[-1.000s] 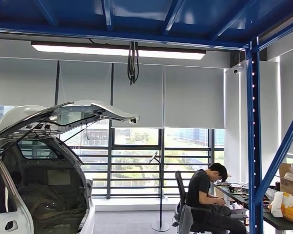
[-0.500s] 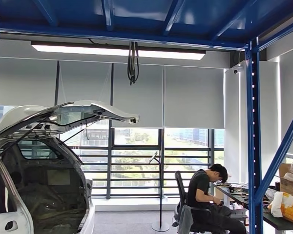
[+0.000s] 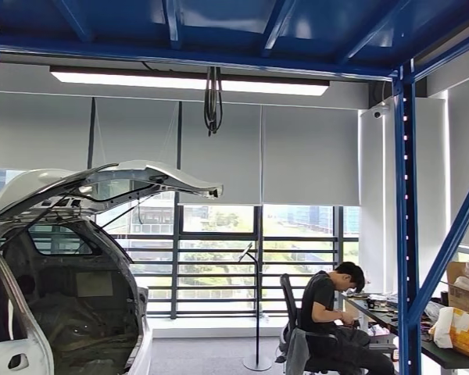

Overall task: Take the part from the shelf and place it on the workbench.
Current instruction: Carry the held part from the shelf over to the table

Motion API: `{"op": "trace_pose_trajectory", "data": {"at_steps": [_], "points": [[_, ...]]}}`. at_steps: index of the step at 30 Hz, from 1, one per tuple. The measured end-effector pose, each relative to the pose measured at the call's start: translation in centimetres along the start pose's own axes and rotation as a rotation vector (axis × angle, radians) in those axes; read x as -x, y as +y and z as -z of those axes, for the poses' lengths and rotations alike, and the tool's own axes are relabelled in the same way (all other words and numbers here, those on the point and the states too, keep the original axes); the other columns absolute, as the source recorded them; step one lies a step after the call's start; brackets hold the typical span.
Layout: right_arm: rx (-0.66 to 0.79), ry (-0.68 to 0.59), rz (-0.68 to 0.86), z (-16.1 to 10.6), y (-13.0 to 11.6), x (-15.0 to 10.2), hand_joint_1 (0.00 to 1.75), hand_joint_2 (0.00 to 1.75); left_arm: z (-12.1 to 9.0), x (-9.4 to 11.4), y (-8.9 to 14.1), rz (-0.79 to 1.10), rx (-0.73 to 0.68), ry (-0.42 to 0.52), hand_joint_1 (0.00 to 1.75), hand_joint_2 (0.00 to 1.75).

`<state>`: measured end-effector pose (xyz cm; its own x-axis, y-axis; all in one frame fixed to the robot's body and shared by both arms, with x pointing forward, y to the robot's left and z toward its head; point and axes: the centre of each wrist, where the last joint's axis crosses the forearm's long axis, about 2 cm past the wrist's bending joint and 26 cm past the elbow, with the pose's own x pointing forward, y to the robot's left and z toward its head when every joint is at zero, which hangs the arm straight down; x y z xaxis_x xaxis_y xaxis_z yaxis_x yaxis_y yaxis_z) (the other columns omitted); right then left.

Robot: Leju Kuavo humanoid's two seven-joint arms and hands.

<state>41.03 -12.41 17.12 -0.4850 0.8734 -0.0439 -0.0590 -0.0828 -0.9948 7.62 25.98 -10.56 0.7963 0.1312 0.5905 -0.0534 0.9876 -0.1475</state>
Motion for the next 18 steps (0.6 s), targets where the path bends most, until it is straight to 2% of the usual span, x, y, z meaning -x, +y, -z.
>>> {"op": "trace_pose_trajectory", "data": {"at_steps": [12, 18], "points": [[0.031, 0.023, 0.002, -0.3, -0.1, 1.0, 1.75, 1.75, 0.1, -0.1, 0.0, 0.022, 0.007, -0.014, 0.00, 1.75], [0.103, 0.012, 0.030, -0.6, -1.1, 1.2, 1.75, 1.75, 0.0, 0.0, 0.0, 0.007, -0.002, -0.011, 0.00, 1.75]]}}
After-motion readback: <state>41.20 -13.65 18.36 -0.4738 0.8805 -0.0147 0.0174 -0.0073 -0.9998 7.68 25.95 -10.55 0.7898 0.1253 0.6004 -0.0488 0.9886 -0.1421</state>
